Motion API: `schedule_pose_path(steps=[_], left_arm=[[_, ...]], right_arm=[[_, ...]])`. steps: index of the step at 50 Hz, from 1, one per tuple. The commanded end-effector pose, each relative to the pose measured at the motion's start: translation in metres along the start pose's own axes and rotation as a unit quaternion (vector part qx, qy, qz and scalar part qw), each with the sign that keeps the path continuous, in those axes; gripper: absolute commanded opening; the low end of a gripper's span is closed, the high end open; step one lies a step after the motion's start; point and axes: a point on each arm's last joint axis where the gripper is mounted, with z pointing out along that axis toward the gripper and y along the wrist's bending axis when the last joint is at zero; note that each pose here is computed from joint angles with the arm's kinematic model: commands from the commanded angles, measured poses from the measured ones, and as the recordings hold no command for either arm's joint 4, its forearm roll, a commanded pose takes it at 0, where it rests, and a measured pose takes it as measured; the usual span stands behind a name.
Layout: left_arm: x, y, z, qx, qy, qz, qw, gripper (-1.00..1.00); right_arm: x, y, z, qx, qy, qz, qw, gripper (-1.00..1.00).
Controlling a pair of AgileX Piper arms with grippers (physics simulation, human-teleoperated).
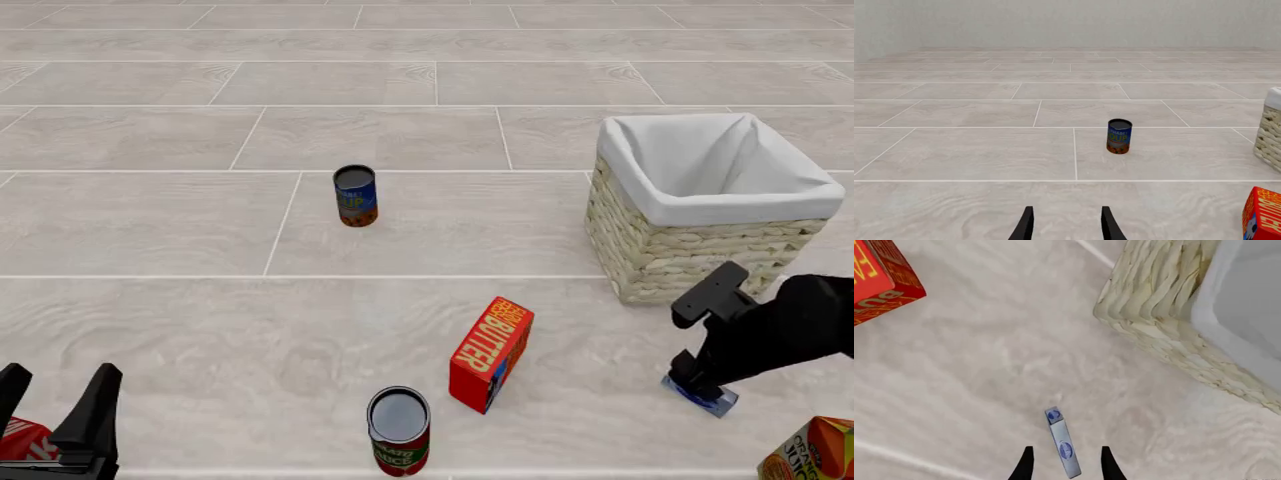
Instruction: Pick the cream cheese and place it in the basket.
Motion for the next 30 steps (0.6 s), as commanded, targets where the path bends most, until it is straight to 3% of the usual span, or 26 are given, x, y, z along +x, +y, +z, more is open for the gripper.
schedule_pose_path(steps=[1,30], left_arm=[[0.0,0.0,0.0,0.0,0.0,0.0,1.0,1.0],[0.0,0.0,0.0,0.0,0.0,0.0,1.0,1.0]], right_arm=[[0.009,-0.004,0.013,-0.003,0.014,-0.005,0.9999,1.0],[0.018,0.005,0.049,-0.021,0.031,-0.008,0.9993,1.0]])
